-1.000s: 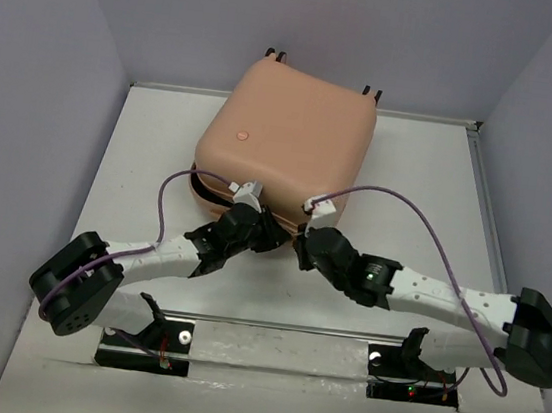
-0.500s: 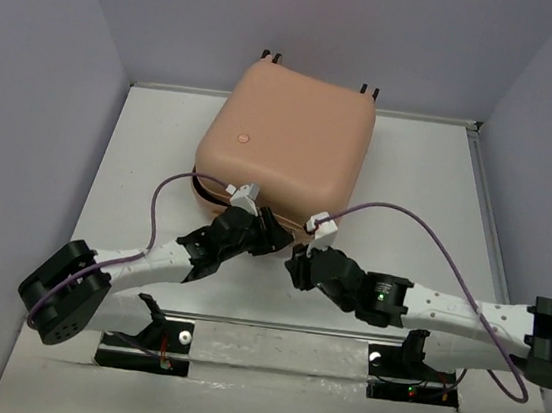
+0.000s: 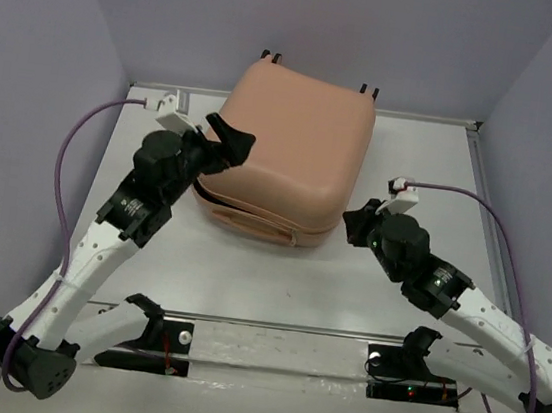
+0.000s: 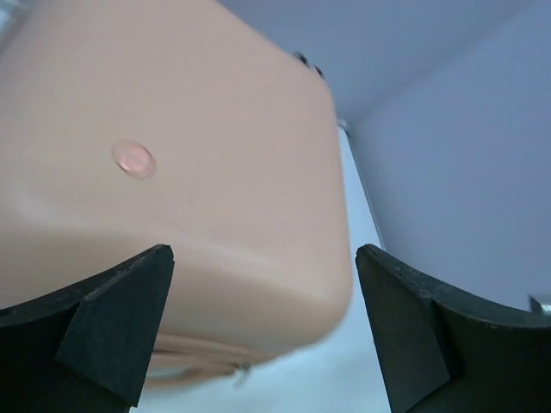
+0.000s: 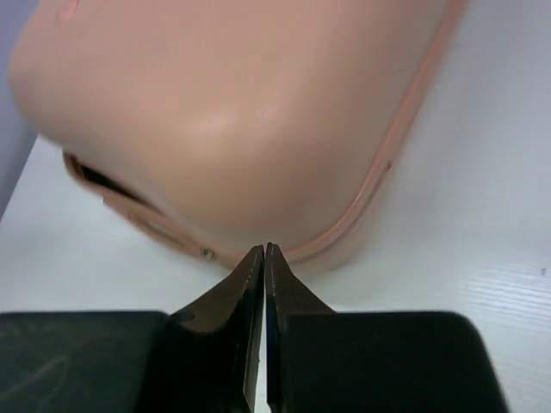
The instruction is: Pack the luggage
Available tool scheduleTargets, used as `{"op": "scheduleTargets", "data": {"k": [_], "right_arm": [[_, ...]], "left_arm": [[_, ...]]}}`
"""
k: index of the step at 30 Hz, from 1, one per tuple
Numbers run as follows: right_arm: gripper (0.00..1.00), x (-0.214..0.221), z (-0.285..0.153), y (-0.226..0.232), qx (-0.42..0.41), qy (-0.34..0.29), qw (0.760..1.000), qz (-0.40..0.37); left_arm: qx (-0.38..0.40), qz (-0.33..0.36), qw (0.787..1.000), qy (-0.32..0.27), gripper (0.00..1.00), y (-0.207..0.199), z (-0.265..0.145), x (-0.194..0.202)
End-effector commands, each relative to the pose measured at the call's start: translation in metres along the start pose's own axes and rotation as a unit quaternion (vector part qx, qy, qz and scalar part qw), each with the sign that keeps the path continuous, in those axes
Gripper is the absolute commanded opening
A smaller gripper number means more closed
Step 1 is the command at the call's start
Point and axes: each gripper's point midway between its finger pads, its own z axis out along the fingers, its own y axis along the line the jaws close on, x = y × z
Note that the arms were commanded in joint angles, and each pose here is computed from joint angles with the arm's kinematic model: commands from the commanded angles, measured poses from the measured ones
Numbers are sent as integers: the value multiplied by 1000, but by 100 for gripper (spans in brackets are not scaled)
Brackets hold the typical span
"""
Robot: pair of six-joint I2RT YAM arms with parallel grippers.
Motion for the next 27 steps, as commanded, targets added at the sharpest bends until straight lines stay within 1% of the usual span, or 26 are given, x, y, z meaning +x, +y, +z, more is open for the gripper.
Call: {"op": "scheduleTargets", "data": {"k": [1,2,3,4,5,6,7,8,10,11,12,14,15,16,17,18,19,20,21,23,24,26,27], "right_arm": [[7,-60,22,-20,31,-41,999,11],[7,-71,29,-42,66,-52,996,15],[7,-80,34,-47,70,-57,996,21],[7,-78,46,-56,78,-46,996,23],[7,-78,53,-64,80,-42,995,29],[7,-82,60,-79,88,-42,994,41],[7,-86,68,-84,89,-46,994,47],[7,-78,81,-93,97,-30,993,52],[7,-74,95,-101,101,-18,993,58],[7,-74,101,-105,105,-16,993,60],[7,-68,113,-108,112,-4,992,62],[7,-65,123,-114,117,1,991,68],[7,-66,128,-117,121,1,990,75],[7,-58,136,-119,120,11,990,78],[8,-57,139,-123,123,13,989,85],[8,-55,142,-123,123,17,988,87],[9,-50,149,-126,125,23,988,87],[9,-48,153,-126,126,28,988,87],[10,-44,160,-128,129,35,987,87],[10,-40,165,-130,131,41,986,89],[11,-37,169,-129,126,47,987,90],[12,-32,178,-125,112,61,988,89],[14,-31,181,-122,103,68,989,83]], "left_arm": [[-88,12,996,-14,98,75,38,-56],[-92,-2,996,-10,98,88,48,-62],[-96,-14,995,-26,97,99,53,-76],[-100,-28,994,-34,97,111,55,-84],[-118,-56,990,-52,97,136,54,-100],[-131,-76,988,-42,96,157,62,-101],[-143,-91,985,-41,95,173,64,-102],[-162,-113,979,-45,95,200,69,-106],[-175,-129,975,-42,93,222,77,-103],[-183,-137,973,-35,92,233,81,-98],[-199,-153,968,-18,90,251,88,-83],[-203,-167,965,-6,82,264,97,-69],[-211,-183,960,14,75,276,99,-48],[-203,-194,960,7,58,278,103,-46],[-209,-208,955,20,49,288,102,-27],[-212,-216,953,24,41,292,102,-18],[-207,-217,954,25,31,291,105,-12],[-209,-220,952,33,27,293,105,-1],[-211,-219,951,47,18,292,106,18],[-215,-220,950,54,14,292,106,36],[-212,-222,950,61,13,292,103,51],[-201,-226,950,77,11,282,103,71],[-202,-230,948,84,10,282,97,82]]}}
